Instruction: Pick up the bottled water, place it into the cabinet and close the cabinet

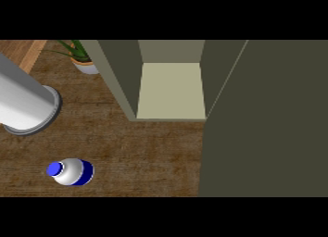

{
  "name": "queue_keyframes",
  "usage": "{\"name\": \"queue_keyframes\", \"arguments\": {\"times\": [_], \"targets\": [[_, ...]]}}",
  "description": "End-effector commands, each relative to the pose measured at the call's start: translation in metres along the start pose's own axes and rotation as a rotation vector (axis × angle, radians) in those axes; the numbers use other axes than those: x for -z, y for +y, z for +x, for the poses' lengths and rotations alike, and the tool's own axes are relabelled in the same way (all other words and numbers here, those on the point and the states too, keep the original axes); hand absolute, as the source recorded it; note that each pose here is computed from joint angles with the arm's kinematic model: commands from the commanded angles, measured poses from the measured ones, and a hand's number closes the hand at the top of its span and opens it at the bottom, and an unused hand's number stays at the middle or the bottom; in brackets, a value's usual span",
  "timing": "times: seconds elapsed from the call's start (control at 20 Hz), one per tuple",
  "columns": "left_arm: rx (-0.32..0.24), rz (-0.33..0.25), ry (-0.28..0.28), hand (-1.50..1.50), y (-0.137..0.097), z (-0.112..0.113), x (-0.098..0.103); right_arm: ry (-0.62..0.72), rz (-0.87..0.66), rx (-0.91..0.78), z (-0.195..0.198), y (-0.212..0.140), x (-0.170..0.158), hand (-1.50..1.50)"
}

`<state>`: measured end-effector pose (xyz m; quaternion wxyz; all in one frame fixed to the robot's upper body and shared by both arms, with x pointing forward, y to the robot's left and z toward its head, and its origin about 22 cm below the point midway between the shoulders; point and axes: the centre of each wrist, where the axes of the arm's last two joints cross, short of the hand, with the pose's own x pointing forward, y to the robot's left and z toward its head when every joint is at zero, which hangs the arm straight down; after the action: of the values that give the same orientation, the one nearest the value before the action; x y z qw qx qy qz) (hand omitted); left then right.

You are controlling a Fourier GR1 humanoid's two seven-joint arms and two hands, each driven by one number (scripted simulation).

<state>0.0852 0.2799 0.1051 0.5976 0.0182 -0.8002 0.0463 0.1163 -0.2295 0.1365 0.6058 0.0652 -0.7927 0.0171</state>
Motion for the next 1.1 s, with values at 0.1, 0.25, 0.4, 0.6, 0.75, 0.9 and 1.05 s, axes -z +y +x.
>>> {"name": "queue_keyframes", "arguments": {"times": [0.1, 0.25, 0.4, 0.6, 0.75, 0.9, 1.05], "targets": [[0.028, 0.023, 0.02, -1.5, -0.006, 0.016, -0.025, -0.012, 0.017, 0.021, 0.003, 0.0, -0.019, -1.5], [0.044, 0.025, 0.041, -1.5, -0.003, -0.002, -0.038, 0.002, 0.006, 0.002, 0.007, 0.002, -0.028, -1.5], [0.044, 0.06, 0.044, -1.5, -0.002, -0.024, -0.013, -0.015, 0.008, 0.015, 0.016, 0.009, -0.04, -1.5], [0.044, 0.12, 0.039, -1.5, 0.012, -0.033, -0.025, -0.005, 0.008, 0.004, 0.02, 0.015, -0.044, -1.5], [0.089, 0.17, 0.069, -1.5, 0.026, -0.044, -0.025, -0.016, 0.013, 0.005, 0.026, 0.006, -0.058, -1.5], [0.086, 0.175, 0.07, -1.5, 0.029, -0.082, -0.019, -0.012, 0.009, -0.008, 0.013, 0.009, -0.054, -1.5], [0.096, 0.175, 0.114, -1.5, 0.031, -0.091, -0.009, -0.003, 0.009, -0.014, 0.008, 0.016, -0.067, -1.5]]}}
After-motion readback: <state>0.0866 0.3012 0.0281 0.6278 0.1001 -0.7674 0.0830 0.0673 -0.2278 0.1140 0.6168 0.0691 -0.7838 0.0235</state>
